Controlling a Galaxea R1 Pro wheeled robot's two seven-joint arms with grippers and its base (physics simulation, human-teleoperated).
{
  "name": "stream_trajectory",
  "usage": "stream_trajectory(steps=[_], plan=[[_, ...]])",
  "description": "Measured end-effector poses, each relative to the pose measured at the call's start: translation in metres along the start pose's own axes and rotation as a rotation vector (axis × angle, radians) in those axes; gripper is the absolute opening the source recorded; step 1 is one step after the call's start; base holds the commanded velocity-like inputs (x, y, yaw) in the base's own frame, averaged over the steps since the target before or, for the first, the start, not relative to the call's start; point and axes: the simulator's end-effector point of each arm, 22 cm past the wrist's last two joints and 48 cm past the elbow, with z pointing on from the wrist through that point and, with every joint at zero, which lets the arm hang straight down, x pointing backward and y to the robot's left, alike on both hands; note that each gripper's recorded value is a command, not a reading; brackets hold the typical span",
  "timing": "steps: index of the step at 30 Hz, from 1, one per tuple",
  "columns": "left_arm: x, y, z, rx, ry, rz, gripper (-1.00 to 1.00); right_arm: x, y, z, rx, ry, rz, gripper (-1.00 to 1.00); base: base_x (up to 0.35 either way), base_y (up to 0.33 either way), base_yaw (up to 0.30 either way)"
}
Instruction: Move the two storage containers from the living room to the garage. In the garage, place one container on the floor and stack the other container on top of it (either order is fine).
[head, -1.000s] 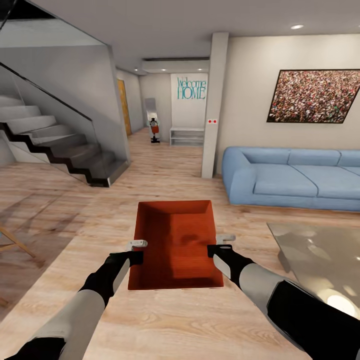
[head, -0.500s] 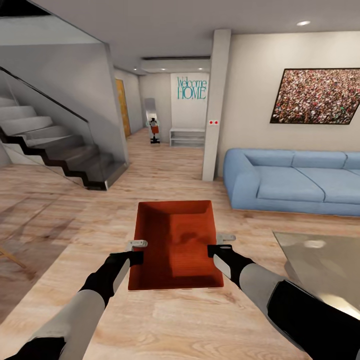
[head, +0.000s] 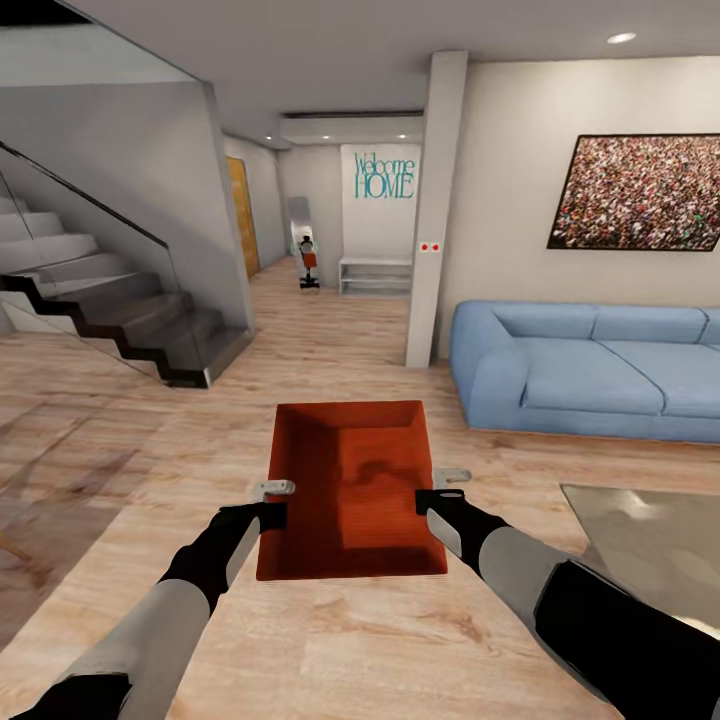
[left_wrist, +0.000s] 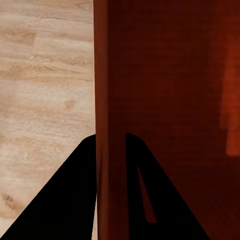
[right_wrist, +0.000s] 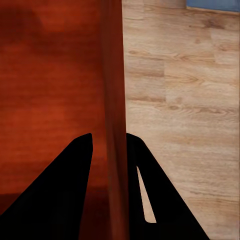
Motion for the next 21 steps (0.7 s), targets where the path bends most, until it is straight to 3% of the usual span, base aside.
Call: stream_trajectory(steps=[14, 21], plan=[[0.0002, 0.0013, 0.0001, 0.0, 0.0, -0.003, -1.0, -0.0001, 0.0012, -0.0004, 0.001, 0.0, -0.001, -1.0, 0.322, 0.0, 0.002], [0.0003, 0.0014, 0.0001, 0.0, 0.0, -0.003, -1.0, -0.0001, 0.0013, -0.0004, 0.001, 0.0, -0.001, -1.0, 0.322, 0.0, 0.213]])
